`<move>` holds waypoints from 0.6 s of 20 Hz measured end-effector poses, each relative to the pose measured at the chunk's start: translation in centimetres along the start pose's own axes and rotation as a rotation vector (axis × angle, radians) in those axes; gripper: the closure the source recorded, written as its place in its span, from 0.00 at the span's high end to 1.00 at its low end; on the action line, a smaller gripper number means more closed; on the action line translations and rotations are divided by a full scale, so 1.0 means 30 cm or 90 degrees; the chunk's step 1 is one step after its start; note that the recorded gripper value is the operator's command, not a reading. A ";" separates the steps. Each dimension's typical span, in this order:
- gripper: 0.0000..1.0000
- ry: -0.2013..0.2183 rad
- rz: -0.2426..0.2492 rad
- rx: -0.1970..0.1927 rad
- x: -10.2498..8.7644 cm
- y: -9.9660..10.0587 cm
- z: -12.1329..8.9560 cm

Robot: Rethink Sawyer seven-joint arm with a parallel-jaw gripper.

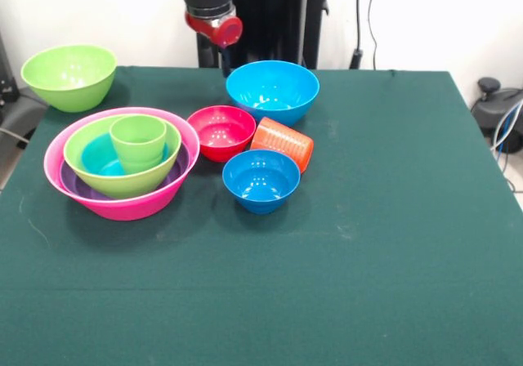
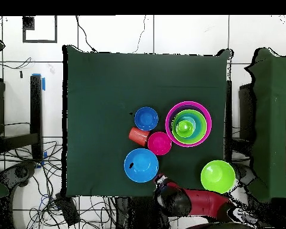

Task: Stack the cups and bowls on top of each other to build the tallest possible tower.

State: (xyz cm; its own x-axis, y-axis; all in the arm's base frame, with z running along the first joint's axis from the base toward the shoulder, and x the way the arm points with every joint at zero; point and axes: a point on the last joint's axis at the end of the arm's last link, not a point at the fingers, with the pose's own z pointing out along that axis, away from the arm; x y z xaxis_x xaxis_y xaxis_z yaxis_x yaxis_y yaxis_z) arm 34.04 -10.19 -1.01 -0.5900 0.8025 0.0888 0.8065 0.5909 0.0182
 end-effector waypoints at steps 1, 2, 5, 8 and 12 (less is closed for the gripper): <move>1.00 0.001 0.008 -0.003 -0.007 0.000 0.000; 1.00 0.001 0.015 -0.007 -0.016 0.000 0.000; 1.00 0.003 0.036 -0.021 -0.040 0.002 -0.001; 1.00 0.005 0.049 -0.037 -0.061 0.007 -0.002; 1.00 0.007 0.062 -0.058 -0.087 0.015 -0.005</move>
State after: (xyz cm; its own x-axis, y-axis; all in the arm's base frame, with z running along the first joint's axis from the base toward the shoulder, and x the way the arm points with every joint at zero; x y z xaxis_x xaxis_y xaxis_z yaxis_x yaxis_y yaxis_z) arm 35.96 -12.02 -1.10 -0.5094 0.8541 0.1050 0.8599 0.5006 0.0997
